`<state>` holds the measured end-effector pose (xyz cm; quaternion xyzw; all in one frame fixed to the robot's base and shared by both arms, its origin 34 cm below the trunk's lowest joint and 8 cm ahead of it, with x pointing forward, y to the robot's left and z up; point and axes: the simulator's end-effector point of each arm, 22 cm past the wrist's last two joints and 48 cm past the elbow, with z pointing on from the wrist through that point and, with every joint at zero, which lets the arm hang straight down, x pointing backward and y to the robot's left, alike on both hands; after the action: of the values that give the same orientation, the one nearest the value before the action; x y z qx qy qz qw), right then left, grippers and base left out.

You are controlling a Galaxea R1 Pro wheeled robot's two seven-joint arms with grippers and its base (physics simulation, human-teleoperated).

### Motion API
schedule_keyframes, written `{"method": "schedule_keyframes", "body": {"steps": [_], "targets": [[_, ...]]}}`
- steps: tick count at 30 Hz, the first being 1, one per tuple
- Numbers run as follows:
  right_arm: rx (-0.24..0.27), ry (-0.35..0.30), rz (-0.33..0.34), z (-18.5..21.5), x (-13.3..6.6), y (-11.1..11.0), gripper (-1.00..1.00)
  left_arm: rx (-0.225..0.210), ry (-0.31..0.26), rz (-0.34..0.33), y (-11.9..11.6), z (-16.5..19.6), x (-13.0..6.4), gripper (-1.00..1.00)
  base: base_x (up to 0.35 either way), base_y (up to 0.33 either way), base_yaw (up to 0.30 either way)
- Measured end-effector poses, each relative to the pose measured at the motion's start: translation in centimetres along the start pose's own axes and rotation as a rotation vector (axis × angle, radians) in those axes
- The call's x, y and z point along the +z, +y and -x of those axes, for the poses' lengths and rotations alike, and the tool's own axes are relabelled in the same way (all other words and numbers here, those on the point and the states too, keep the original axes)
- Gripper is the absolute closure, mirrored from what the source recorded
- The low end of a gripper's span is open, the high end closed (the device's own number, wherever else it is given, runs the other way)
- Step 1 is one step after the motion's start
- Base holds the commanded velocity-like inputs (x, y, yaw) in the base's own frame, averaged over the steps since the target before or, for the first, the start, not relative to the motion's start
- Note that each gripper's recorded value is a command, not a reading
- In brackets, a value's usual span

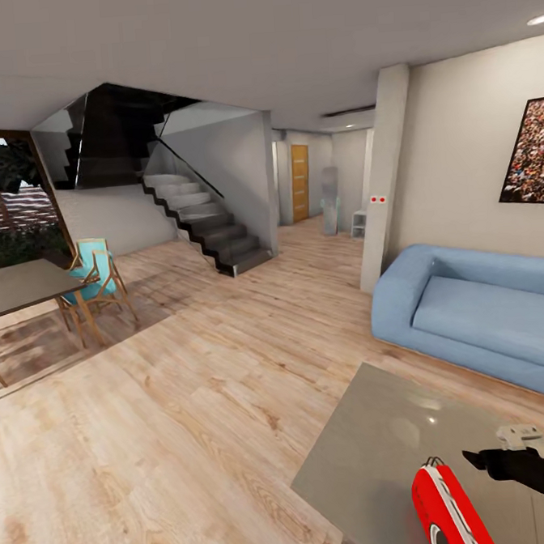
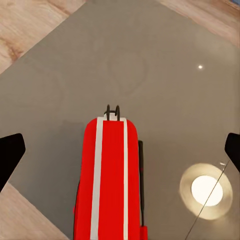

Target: Turn on the radio receiver that's on the table in the living room.

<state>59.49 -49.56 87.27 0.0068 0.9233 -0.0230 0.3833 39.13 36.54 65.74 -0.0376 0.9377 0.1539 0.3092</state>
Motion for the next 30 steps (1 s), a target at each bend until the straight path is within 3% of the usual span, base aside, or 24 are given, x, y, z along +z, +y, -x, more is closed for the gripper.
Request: {"method": "schedule_keyframes", "body": {"steps": [10, 23, 30], "targets": [[0.002, 0.001, 0.003, -0.1, 0.1, 0.2, -1.00, -0.001, 0.000, -0.001, -0.1, 0.0, 0.0, -1.00, -0.103, -0.121, 0.000], [0.003, 0.003, 0.008, -0.2, 0.2, 0.5, -1.00, -0.001, -0.001, -0.002, -0.1, 0.0, 0.0, -1.00, -0.009, -0.009, 0.000], [-0.093, 0.048, 0.069, -1.3, 1.1, 4.1, -1.00, -0.001, -0.001, -0.002, -0.1, 0.0, 0.0, -1.00, 0.000, 0.000, 0.000]]}}
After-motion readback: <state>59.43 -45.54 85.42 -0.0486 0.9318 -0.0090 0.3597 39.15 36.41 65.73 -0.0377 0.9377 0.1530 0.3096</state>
